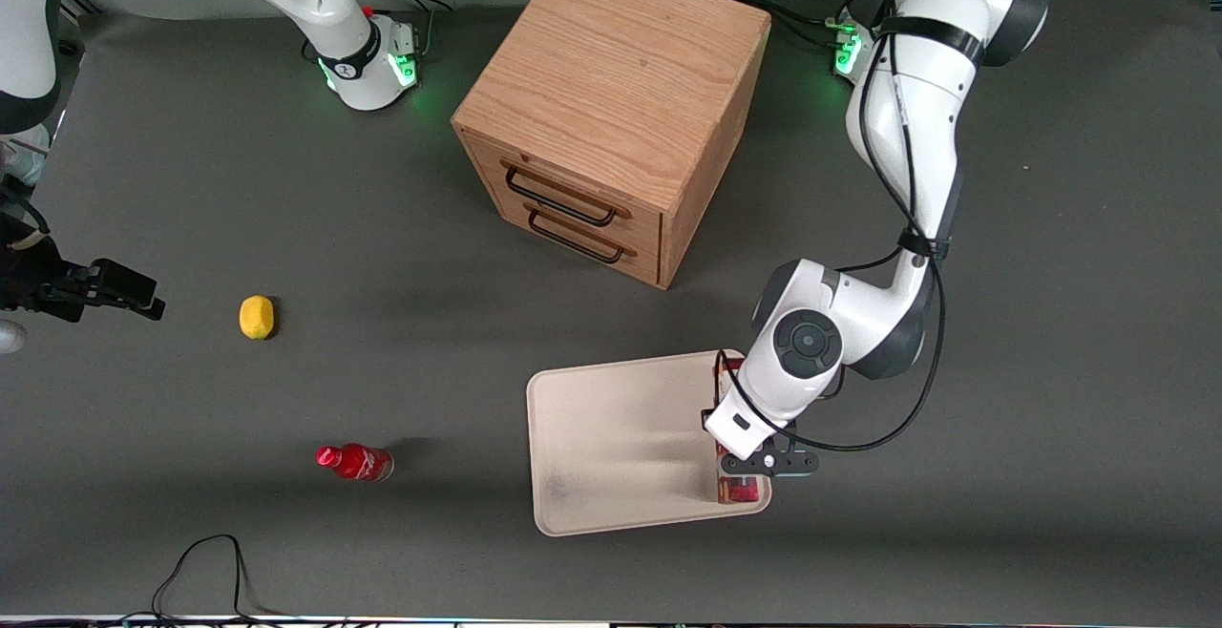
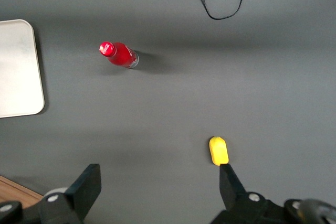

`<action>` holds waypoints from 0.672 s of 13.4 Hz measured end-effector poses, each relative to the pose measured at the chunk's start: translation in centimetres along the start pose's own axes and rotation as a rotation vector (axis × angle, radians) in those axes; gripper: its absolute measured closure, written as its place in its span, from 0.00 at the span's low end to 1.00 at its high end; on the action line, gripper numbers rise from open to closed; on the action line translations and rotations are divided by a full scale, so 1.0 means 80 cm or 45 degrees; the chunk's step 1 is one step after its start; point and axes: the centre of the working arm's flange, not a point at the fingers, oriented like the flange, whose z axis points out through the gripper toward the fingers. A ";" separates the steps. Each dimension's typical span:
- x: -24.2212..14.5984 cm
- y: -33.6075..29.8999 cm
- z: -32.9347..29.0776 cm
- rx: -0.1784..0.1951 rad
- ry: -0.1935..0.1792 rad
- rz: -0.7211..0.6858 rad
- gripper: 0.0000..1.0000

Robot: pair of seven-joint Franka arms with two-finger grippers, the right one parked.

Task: Place red cookie box on tray

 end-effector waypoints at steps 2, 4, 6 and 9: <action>-0.001 -0.003 0.005 0.021 0.006 0.016 0.89; -0.001 -0.004 0.010 0.070 0.076 0.082 0.80; 0.001 -0.004 0.009 0.067 0.099 0.089 0.59; 0.007 -0.001 -0.014 0.049 0.132 0.076 0.27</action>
